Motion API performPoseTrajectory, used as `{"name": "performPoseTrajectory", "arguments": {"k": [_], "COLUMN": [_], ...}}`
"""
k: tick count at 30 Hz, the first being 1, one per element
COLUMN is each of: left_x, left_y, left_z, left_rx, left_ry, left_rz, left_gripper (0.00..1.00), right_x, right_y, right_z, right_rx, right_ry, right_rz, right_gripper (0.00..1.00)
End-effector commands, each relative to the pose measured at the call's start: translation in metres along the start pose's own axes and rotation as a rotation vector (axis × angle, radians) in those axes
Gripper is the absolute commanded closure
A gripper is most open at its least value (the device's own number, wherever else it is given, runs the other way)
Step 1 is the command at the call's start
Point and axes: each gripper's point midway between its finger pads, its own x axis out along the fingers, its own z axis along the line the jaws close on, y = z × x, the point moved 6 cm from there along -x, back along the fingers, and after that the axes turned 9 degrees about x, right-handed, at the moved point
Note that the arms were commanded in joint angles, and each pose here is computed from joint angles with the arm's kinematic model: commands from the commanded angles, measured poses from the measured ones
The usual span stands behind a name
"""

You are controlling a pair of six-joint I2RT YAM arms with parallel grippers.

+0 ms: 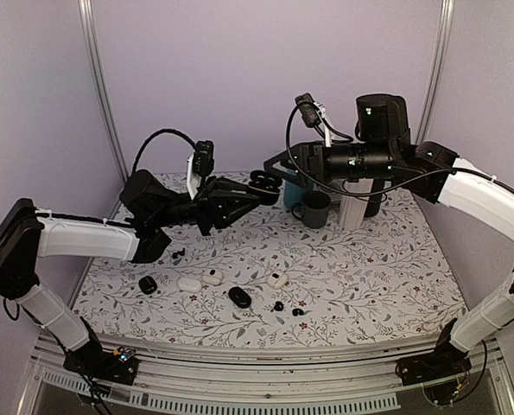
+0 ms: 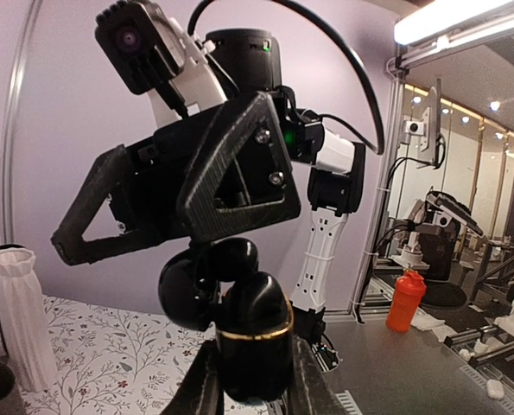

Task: Insert the wireless bluetooth earbuds into the charging case
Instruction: Close the charging case with the earbuds.

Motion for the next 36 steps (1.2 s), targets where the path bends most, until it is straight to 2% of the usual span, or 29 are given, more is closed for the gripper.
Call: {"name": "performPoseTrajectory", "arguments": {"k": [1,36], "left_x": [0.006,0.006], "left_y": [-0.015,-0.018], "left_z": [-0.003,-0.003], "left_rx": [0.039,0.023], "left_ry": [0.029,0.045], "left_rz": [-0.045,-0.046], "left_gripper": [1.0,1.0], "right_x": [-0.006,-0.014], "right_y": [0.002,0.025], "right_z": [0.007,0.007], "right_rx": [-0.04,-0.148], "right_ry": [-0.05,-0.098], "right_rz": [0.007,0.056], "right_gripper": [0.29,0.22]}}
